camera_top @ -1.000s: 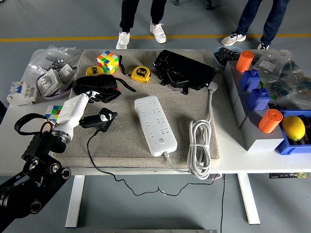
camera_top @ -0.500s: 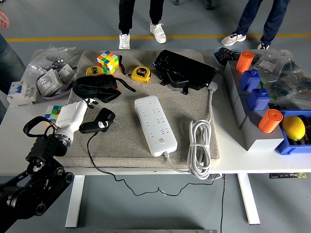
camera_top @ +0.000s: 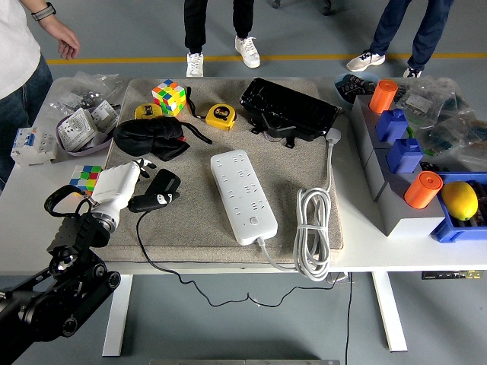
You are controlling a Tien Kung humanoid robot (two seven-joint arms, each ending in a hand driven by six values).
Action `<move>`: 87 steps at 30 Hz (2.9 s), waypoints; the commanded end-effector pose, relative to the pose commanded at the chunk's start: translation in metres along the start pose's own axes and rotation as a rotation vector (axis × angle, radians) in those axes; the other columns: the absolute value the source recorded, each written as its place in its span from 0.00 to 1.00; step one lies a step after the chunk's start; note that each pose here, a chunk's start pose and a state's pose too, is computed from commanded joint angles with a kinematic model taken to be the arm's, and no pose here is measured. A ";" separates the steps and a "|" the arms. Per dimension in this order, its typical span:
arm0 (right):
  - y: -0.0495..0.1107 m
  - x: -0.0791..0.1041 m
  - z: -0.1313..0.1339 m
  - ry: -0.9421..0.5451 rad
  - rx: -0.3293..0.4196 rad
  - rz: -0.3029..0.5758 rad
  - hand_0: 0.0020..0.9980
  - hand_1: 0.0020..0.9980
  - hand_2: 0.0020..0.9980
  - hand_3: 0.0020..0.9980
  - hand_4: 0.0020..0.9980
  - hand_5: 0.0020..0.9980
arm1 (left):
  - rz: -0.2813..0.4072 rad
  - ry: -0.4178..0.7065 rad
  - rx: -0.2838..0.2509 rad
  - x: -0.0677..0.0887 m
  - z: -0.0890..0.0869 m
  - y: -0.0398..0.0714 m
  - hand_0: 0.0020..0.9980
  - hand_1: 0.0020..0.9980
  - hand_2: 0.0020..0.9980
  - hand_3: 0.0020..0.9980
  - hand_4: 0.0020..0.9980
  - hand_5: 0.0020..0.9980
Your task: Put the plug near the board,insert it into the board,press the button,pull the plug out
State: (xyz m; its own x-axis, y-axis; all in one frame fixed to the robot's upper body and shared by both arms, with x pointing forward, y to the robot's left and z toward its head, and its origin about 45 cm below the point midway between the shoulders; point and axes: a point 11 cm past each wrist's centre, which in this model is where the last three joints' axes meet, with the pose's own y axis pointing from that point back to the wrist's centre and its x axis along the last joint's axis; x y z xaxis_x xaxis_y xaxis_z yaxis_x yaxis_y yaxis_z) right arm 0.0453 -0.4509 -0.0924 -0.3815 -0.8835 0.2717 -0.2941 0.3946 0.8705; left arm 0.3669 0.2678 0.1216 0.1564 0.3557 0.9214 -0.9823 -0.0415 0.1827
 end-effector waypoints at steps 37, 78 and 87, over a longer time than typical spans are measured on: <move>0.000 0.000 -0.001 0.007 0.006 -0.001 0.61 0.60 0.55 0.55 0.82 0.31 | 0.052 0.061 -0.051 -0.004 0.013 -0.001 0.23 0.33 0.38 0.54 0.83 0.01; -0.001 -0.001 -0.007 0.005 0.026 0.001 0.61 0.59 0.55 0.55 0.81 0.29 | -0.102 0.104 -0.496 0.000 0.100 -0.009 0.22 0.29 0.34 0.52 0.80 0.03; -0.001 -0.001 -0.008 0.006 0.030 -0.002 0.61 0.59 0.55 0.55 0.82 0.29 | -0.108 0.049 -0.493 -0.003 0.098 -0.015 0.23 0.30 0.35 0.53 0.81 0.03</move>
State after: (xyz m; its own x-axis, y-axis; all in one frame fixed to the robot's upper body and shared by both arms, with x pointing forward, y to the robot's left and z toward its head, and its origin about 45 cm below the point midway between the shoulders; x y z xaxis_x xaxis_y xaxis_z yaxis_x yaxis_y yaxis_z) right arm 0.0531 -0.4523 -0.0901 -0.3759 -0.8858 0.2723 -0.3213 0.4002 0.8583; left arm 0.3916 0.1760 0.1497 0.2663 0.3776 0.8869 -0.8945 0.4395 0.0814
